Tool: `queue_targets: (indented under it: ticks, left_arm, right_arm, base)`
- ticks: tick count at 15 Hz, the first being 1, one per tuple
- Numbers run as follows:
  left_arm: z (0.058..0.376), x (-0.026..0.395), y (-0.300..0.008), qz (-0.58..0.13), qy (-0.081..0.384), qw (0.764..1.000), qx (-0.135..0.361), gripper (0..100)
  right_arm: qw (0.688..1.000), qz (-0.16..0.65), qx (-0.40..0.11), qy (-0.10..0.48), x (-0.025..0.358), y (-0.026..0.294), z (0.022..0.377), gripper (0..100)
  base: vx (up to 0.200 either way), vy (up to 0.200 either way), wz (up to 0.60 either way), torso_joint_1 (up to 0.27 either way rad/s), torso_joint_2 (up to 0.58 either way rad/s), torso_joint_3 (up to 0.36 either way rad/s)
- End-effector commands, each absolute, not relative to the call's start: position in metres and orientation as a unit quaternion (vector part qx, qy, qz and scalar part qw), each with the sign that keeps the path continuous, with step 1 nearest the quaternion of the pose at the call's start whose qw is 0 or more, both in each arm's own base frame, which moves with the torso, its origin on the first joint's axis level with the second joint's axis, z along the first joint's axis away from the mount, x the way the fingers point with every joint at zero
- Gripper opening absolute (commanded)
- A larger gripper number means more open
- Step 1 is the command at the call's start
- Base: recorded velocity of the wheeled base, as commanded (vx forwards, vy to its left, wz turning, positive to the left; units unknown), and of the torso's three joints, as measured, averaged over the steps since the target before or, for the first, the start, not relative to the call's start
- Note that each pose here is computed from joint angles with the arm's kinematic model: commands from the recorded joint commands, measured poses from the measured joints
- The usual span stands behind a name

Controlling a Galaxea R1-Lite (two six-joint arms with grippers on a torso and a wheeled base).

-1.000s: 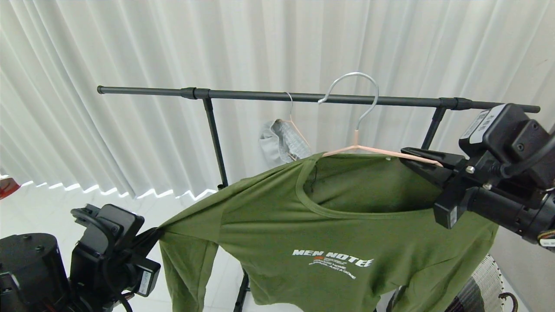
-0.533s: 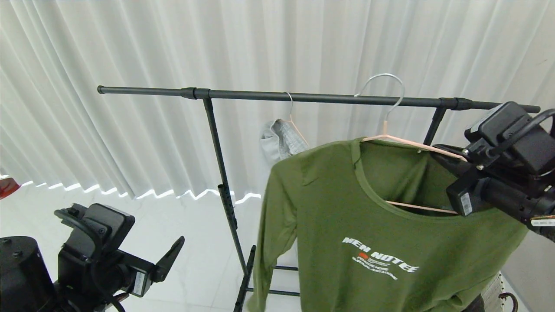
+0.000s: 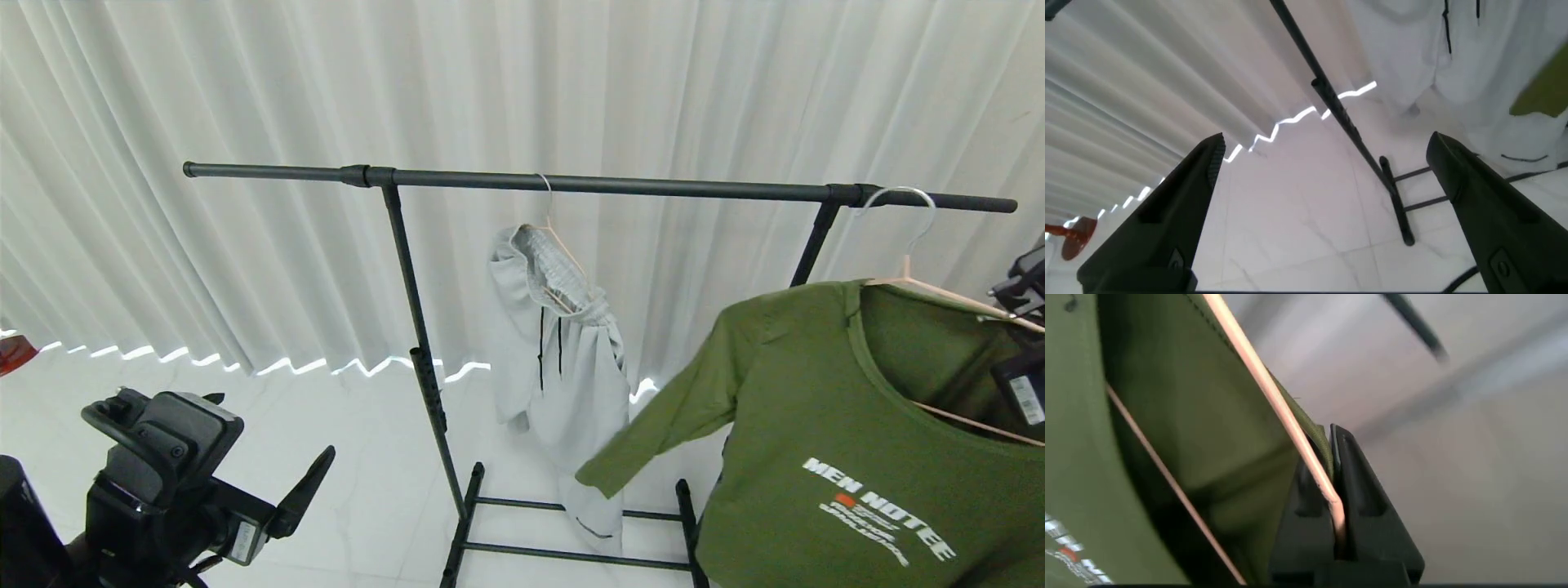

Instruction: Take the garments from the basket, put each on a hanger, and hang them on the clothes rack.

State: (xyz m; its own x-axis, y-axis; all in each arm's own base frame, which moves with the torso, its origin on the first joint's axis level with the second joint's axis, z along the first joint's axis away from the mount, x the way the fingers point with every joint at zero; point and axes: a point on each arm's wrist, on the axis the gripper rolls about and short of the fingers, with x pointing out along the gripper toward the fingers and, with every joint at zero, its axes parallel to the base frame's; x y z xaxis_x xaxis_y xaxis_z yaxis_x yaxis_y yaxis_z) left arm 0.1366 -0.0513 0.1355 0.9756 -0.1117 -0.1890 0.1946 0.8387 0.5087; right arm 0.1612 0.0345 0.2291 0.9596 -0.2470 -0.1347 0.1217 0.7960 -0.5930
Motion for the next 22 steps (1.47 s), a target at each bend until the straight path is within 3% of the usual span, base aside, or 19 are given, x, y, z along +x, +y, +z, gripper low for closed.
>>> queue_targets:
  ticks: [1,6,16,20,22]
  left_arm:
    - [0.136,0.136,-0.051,-0.08,0.074,0.956,0.272,100]
    - [0.139,0.135,-0.054,-0.091,0.064,0.952,0.286,100]
    - [0.14,0.128,-0.061,-0.115,0.049,0.949,0.288,100]
    - [0.14,0.128,-0.061,-0.115,0.048,0.95,0.288,100]
    - [0.14,0.128,-0.061,-0.116,0.049,0.95,0.287,100]
  right_arm:
    - [0.935,-0.16,-0.295,0.115,0.142,0.011,0.234,0]
    - [0.933,-0.178,-0.286,0.129,0.139,0.005,0.229,0]
    - [0.941,-0.174,-0.244,0.157,0.159,0.008,0.217,0]
    - [0.946,-0.168,-0.21,0.181,0.185,0.014,0.207,0]
    - [0.949,-0.155,-0.198,0.19,0.201,0.021,0.204,0]
  base:
    - [0.0,0.0,0.0,0.0,0.0,0.0]
    - [0.0,0.0,0.0,0.0,0.0,0.0]
    - [0.2,0.0,0.0,0.002,0.0,0.001]
    - [0.2,0.0,0.0,0.005,0.0,0.0]
    - [0.0,0.0,0.0,0.0,0.0,0.0]
